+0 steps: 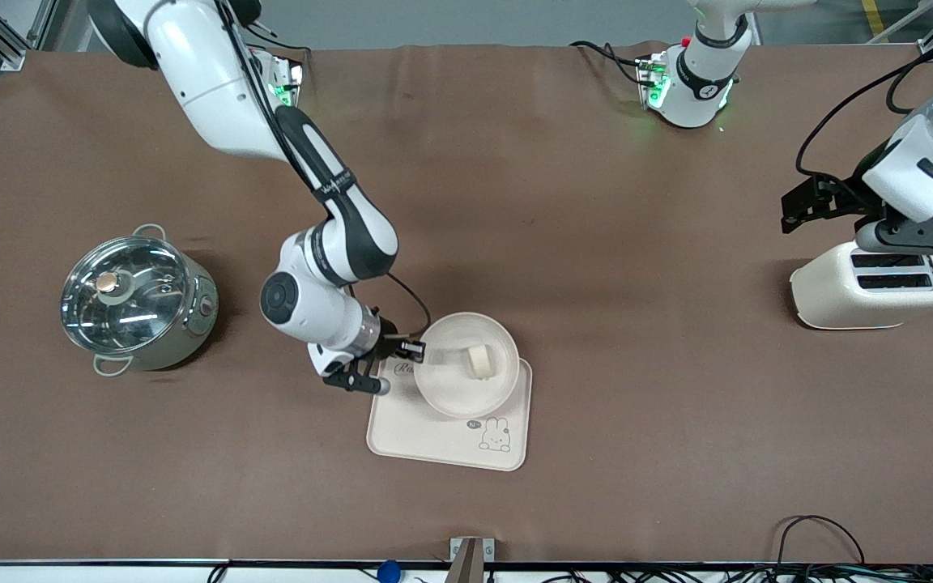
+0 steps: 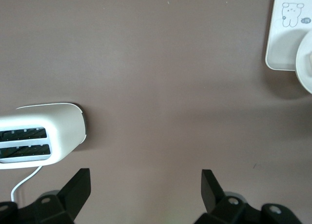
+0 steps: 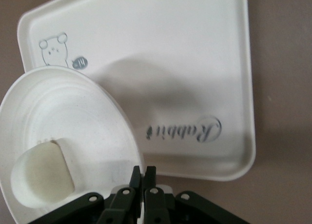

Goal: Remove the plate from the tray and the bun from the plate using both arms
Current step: 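Lift the plate off the tray with the right gripper while the left gripper approaches, then release the plate and withdraw the right gripper while the left gripper grasps the bun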

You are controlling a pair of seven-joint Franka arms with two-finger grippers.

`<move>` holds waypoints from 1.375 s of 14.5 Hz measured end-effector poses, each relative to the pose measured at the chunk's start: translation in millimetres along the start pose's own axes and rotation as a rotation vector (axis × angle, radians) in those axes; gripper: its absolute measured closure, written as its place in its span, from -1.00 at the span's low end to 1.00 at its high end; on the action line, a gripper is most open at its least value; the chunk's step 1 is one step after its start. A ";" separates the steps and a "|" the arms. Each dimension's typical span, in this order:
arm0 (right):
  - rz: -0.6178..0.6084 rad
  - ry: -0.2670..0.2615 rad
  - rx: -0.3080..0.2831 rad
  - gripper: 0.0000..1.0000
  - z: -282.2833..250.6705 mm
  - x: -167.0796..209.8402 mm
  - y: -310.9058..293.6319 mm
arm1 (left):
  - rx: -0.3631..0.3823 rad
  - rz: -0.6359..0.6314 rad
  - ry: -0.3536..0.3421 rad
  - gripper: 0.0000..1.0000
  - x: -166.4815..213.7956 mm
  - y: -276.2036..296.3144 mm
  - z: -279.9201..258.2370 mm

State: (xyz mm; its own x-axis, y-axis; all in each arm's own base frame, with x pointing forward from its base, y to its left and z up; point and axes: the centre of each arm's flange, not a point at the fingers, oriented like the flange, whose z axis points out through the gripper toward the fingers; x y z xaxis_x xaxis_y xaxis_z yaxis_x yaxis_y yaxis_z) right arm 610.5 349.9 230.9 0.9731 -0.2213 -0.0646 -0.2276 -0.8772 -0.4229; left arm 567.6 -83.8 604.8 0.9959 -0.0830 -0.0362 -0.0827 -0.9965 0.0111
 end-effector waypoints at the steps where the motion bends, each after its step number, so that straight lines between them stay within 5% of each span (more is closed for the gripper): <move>1: -0.001 0.007 -0.003 0.91 3.2 -22.7 4.8 | -0.001 -0.001 -0.009 -1.00 2.8 0.4 5.3; 6: -0.060 0.023 -0.051 0.91 41.8 -137.0 31.2 | -0.003 -0.042 -0.060 -1.00 19.6 18.9 40.8; 11: -0.068 0.039 -0.065 0.82 45.9 -152.9 43.2 | 0.024 -0.135 -0.174 -1.00 34.2 81.0 109.7; 16: -0.063 0.049 -0.060 -0.21 33.1 -152.9 42.9 | 0.051 -0.250 -0.207 -1.00 43.9 139.6 172.1; 20: 0.004 0.089 0.004 -0.98 -50.5 -116.4 31.6 | 0.056 -0.358 -0.173 -1.00 39.0 212.0 210.3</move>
State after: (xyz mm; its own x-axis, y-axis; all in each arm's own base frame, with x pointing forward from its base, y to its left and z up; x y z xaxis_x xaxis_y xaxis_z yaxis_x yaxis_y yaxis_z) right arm 488.2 326.4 270.7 0.9649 -0.2622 0.0143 -0.2314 -0.8746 -0.4261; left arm 581.0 -300.0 395.6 0.9414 0.2746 -0.1958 0.2622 -0.9611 -0.0871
